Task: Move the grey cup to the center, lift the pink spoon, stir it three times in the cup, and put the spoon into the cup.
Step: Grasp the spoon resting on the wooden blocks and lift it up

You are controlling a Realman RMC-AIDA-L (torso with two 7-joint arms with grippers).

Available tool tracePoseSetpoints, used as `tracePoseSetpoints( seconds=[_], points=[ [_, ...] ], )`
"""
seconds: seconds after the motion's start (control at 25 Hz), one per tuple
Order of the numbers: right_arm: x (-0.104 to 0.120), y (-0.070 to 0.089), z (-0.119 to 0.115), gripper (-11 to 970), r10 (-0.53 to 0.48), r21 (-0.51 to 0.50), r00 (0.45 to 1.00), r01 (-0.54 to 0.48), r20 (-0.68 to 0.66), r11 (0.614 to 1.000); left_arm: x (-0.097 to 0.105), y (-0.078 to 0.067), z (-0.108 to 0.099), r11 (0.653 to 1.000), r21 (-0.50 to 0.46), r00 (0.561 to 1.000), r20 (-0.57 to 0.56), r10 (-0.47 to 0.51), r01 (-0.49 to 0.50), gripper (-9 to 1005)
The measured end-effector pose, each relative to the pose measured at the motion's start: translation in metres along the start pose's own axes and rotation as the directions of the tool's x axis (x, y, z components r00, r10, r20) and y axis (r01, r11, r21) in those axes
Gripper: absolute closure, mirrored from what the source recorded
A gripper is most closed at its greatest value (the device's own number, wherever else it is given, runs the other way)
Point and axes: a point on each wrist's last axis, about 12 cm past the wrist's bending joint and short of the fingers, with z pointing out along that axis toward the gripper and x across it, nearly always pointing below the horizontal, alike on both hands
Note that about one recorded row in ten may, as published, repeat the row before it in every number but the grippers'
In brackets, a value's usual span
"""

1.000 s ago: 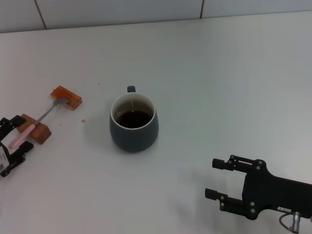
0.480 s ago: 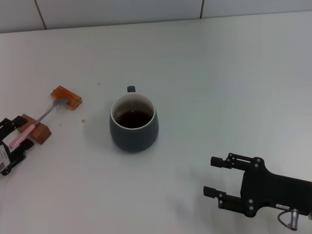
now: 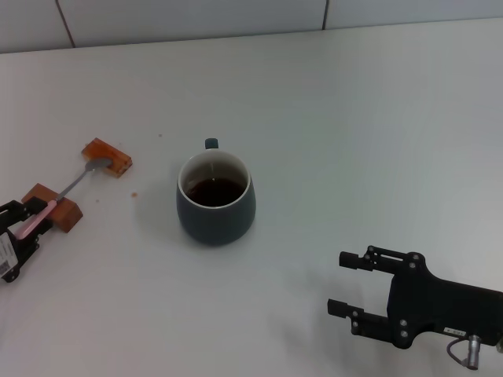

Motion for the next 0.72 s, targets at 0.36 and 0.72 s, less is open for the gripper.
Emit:
tracePoseSetpoints(
  seconds=[0.36, 0.72],
  points=[
    [-0.0001, 0.0001, 0.0015, 283, 0.001, 0.000, 1.000, -0.001, 0.003, 1.000, 0.0022, -0.0002, 0.0029, 1.000, 0.003, 1.000, -0.009, -0.005, 0.005, 654],
    [-0.0005, -0.0015, 0.0041, 283, 0.004, -0.005, 1.000, -0.004, -0.004, 1.000, 0.0012, 0.0008, 0.0030, 1.000, -0.006, 1.000, -0.001, 0.003, -0.003, 728]
  ],
)
